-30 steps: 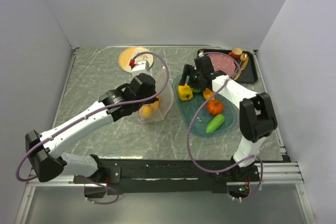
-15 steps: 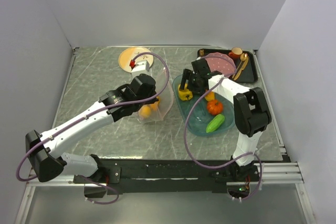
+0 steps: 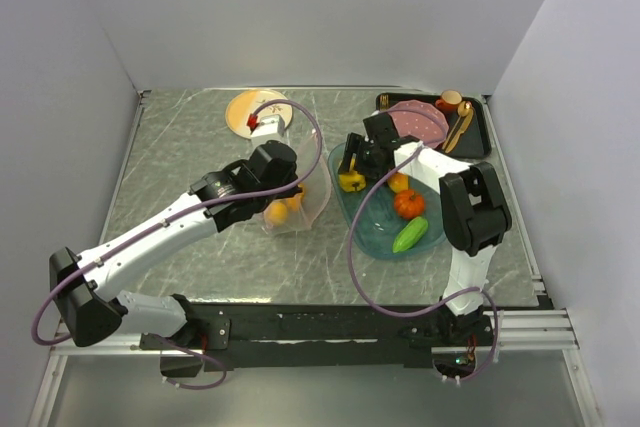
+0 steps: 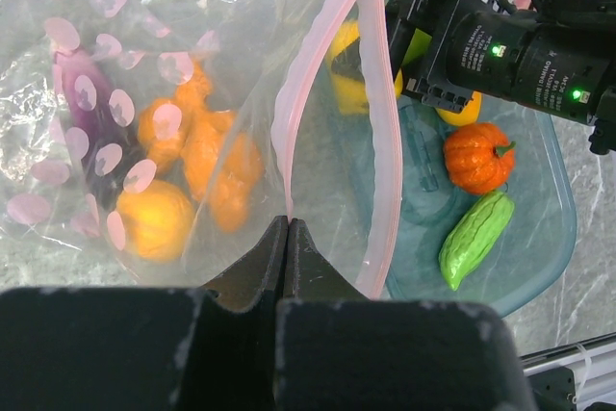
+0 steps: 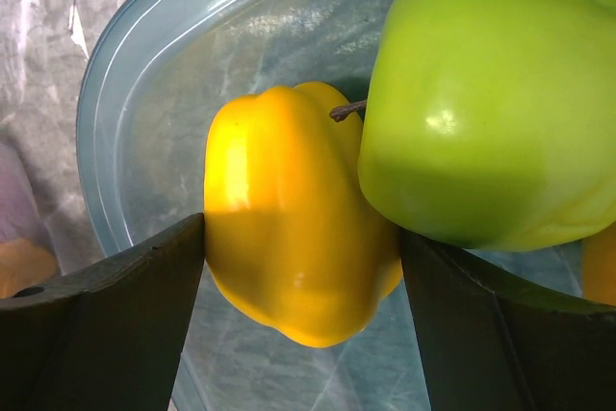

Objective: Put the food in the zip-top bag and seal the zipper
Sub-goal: Pick up the fake fruit from the bin, then place the fake fruit in the zipper food storage bag.

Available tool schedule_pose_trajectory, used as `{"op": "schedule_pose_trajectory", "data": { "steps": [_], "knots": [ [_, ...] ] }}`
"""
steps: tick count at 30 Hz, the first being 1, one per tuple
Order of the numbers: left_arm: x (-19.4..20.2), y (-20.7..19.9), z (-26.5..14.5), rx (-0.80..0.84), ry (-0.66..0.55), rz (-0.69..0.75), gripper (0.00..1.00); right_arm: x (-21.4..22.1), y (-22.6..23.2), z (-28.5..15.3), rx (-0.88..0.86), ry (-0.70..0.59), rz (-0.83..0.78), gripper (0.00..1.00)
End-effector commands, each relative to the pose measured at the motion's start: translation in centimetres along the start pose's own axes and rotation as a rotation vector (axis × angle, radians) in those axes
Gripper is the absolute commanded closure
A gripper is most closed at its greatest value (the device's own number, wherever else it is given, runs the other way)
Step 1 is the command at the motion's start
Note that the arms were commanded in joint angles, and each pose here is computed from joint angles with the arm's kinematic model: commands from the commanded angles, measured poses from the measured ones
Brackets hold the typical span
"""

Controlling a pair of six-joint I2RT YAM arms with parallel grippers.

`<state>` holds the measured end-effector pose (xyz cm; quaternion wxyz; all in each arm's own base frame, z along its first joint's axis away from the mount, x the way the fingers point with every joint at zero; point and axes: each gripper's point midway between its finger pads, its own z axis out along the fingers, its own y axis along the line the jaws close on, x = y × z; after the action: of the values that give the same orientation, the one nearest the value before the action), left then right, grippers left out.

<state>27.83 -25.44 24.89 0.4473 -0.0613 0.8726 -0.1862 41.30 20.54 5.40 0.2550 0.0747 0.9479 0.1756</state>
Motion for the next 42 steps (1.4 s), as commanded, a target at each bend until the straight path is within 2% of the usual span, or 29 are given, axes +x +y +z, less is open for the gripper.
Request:
{"op": "schedule_pose_trajectory", "data": {
  "steps": [1, 4, 5, 6, 7, 11, 23, 26, 33, 36, 42],
  "knots": [
    [-1.3, -1.2, -0.2, 0.035, -0.027, -0.014, 0.99, 1.6, -1.1, 0.7, 0.006, 0.037, -0.002, 0.52],
    [-1.3, -1.2, -0.1, 0.037, -0.024, -0.011, 0.99, 1.7, -0.9, 0.5, -0.005, 0.036, -0.004, 0.72],
    [-1.1, -1.1, 0.0, 0.033, -0.022, -0.009, 0.99, 1.7, -0.9, 0.4, -0.007, 0.032, -0.004, 0.81],
    [-1.1, -1.1, 0.0, 0.032, -0.021, -0.007, 0.99, 1.6, -0.9, 0.0, -0.013, 0.021, -0.003, 0.94],
    [-1.1, -1.1, 0.0, 0.03, -0.021, -0.007, 0.99, 1.4, -0.7, -0.2, -0.017, 0.008, -0.005, 1.0],
    [-1.1, -0.8, 0.0, 0.021, -0.025, -0.014, 0.99, 0.4, -0.1, -2.3, -0.038, -0.046, -0.011, 1.0],
    [-0.8, -0.9, 0.4, 0.016, -0.013, -0.005, 0.99, -2.7, 2.6, -13.3, -0.164, -0.288, 0.017, 1.0],
    [-0.7, -1.0, 0.7, 0.015, -0.009, -0.008, 0.99, -2.7, 4.5, -17.4, -0.266, -0.343, 0.025, 1.0],
    [-0.5, -1.6, 1.5, 0.019, 0.002, -0.012, 0.99, -1.0, 9.0, -22.8, -0.451, -0.411, -0.007, 1.0],
    [-0.7, -1.9, 1.6, 0.022, 0.002, -0.007, 0.99, 0.0, 10.2, -23.2, -0.485, -0.382, -0.018, 1.0],
    [-1.1, -2.2, 1.5, 0.03, -0.003, -0.015, 0.99, 3.5, 12.6, -20.5, -0.495, -0.285, -0.064, 1.0]
  ]
}}
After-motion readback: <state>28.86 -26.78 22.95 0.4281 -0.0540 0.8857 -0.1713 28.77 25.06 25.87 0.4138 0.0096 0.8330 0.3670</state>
